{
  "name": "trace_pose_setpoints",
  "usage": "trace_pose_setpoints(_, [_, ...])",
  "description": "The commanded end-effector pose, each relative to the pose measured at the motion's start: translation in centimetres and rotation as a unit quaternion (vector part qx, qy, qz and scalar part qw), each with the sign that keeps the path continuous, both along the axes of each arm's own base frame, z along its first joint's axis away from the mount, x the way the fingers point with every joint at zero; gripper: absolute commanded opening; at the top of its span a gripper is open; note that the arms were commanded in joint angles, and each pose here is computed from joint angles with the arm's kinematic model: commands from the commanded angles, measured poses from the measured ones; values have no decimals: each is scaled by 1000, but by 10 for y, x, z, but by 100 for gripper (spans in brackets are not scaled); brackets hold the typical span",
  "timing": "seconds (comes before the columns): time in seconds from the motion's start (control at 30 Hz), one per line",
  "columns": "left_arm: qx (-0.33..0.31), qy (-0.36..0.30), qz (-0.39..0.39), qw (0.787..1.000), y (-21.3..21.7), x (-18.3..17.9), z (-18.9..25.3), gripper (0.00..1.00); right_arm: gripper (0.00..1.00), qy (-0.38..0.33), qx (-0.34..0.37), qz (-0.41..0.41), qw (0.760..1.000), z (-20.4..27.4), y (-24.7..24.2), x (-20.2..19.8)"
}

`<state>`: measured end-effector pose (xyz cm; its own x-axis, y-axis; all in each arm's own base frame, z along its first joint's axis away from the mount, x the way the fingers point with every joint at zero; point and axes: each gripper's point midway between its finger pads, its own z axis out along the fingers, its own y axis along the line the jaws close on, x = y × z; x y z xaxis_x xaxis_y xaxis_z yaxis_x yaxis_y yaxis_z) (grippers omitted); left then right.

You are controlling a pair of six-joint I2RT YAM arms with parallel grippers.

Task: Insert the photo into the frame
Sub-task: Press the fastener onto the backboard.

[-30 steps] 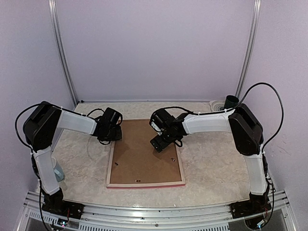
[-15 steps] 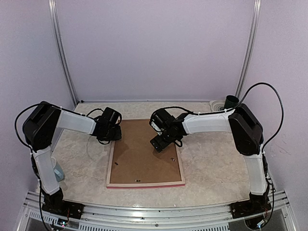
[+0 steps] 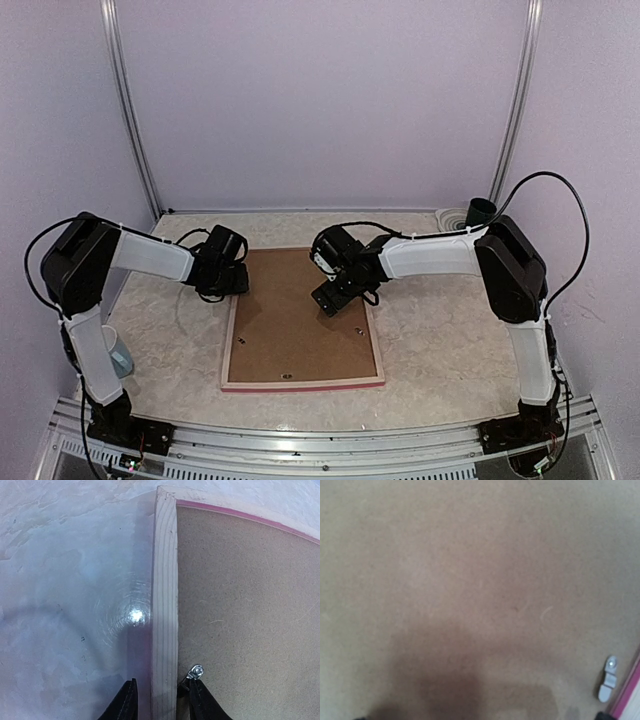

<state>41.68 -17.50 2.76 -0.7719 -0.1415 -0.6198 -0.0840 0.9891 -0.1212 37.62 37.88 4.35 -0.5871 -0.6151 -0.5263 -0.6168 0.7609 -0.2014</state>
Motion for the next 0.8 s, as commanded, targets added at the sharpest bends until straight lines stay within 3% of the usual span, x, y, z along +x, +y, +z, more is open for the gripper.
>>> trace_pose_setpoints(0.0, [12,34,-6,999,10,-17,-11,36,99,49,-59,16,997,-46,-16,-27])
trace_pose_setpoints(0.77, [57,36,31,997,22,-7,-26,18,99,51,-54,21,997,-46,-15,-28])
